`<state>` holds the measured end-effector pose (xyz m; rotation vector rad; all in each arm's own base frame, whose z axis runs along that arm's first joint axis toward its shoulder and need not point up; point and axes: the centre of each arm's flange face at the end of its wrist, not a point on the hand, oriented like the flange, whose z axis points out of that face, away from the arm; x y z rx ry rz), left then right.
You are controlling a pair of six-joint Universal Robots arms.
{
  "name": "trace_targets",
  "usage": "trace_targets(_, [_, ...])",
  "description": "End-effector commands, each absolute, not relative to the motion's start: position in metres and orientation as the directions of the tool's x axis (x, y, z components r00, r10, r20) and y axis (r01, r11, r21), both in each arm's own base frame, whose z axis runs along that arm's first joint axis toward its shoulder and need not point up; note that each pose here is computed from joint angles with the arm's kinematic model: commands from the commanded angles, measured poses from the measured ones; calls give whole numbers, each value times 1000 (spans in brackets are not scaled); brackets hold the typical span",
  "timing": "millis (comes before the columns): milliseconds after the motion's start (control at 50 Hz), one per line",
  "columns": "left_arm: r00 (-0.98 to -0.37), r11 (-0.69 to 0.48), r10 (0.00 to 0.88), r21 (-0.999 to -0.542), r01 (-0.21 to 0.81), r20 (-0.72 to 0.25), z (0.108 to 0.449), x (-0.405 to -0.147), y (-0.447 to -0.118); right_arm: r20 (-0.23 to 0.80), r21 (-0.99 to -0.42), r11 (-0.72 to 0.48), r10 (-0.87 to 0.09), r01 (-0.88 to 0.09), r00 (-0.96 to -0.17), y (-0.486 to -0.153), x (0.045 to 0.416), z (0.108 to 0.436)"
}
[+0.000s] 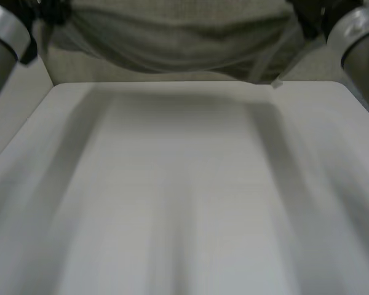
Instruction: Fold the towel.
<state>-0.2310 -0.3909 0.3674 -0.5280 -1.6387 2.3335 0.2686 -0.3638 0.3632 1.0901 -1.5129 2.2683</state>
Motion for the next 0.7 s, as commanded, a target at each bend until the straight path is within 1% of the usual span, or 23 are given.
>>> trace_targets(20, [-874,-104,473,-992,67,-109,281,-227,-372,650,-759,-308,-406,-574,-642,-353,246,293])
trace_targets(60, [-855,-12,510,-995,97,-90,240,-223,-356,621,-773,-254,-487,-581,-614,-343,238,259])
trace_targets(80, [-855,-12,510,-995,98,-90,239,-223,-356,621,-773,-254,-487,-581,-614,-343,238,259])
trace_targets(100, [-846,9,524,-993,114,-92,224,-220,-348,608,-777,-230,-516,-586,-603,-338,233,243])
trace_targets(120, [-846,9,525,-993,114,-92,224,-220,-348,608,-777,-230,-517,-586,-603,-338,232,243])
trace_targets(160, [-829,19,545,-987,160,-124,201,-216,-331,577,-786,-182,-558,-591,-596,-330,222,214])
trace_targets(180, [-829,19,545,-987,160,-125,201,-216,-331,577,-786,-182,-558,-591,-596,-330,222,214])
trace_targets(220, [-818,21,551,-977,213,-166,186,-209,-318,559,-791,-148,-570,-594,-603,-323,213,203])
trace_targets(240, [-817,21,551,-977,213,-166,186,-209,-318,559,-791,-147,-570,-594,-603,-323,213,203])
trace_targets(280, [-817,20,547,-973,230,-182,185,-204,-313,562,-791,-141,-550,-595,-617,-315,204,212])
trace_targets(300, [-815,3,543,-970,242,-202,190,-201,-307,563,-791,-141,-550,-595,-617,-315,204,213])
trace_targets(320, [-814,-26,539,-969,244,-219,200,-199,-301,573,-790,-151,-526,-594,-628,-310,200,224])
trace_targets(340, [-814,-26,539,-969,244,-219,200,-199,-301,574,-790,-151,-526,-594,-628,-310,200,224])
trace_targets(380, [-814,-77,529,-969,234,-239,218,-194,-294,600,-786,-195,-467,-587,-649,-300,193,255])
trace_targets(400, [-814,-77,529,-969,234,-239,219,-194,-294,601,-786,-195,-467,-587,-649,-300,193,255])
trace_targets(440, [-817,-136,513,-965,225,-263,239,-188,-287,621,-777,-223,-421,-588,-661,-290,185,282])
trace_targets(460, [-817,-136,513,-965,225,-263,239,-188,-287,621,-777,-223,-421,-588,-661,-290,185,282])
trace_targets(480, [-819,-172,503,-961,217,-275,252,-186,-283,624,-776,-228,-413,-588,-663,-286,182,292])
trace_targets(500, [-819,-172,503,-961,217,-276,252,-186,-283,624,-776,-229,-413,-588,-663,-286,182,292])
trace_targets(520, [-821,-200,497,-958,206,-281,263,-186,-280,626,-775,-235,-409,-586,-664,-283,179,301])
trace_targets(600, [-830,-241,491,-957,162,-264,284,-185,-280,620,-780,-249,-434,-574,-654,-282,176,318])
trace_targets(680, [-832,-253,489,-955,153,-263,290,-185,-284,617,-781,-249,-449,-572,-646,-286,176,321])
trace_targets(700, [-832,-250,490,-956,152,-260,287,-185,-289,609,-785,-231,-461,-575,-646,-293,176,314])
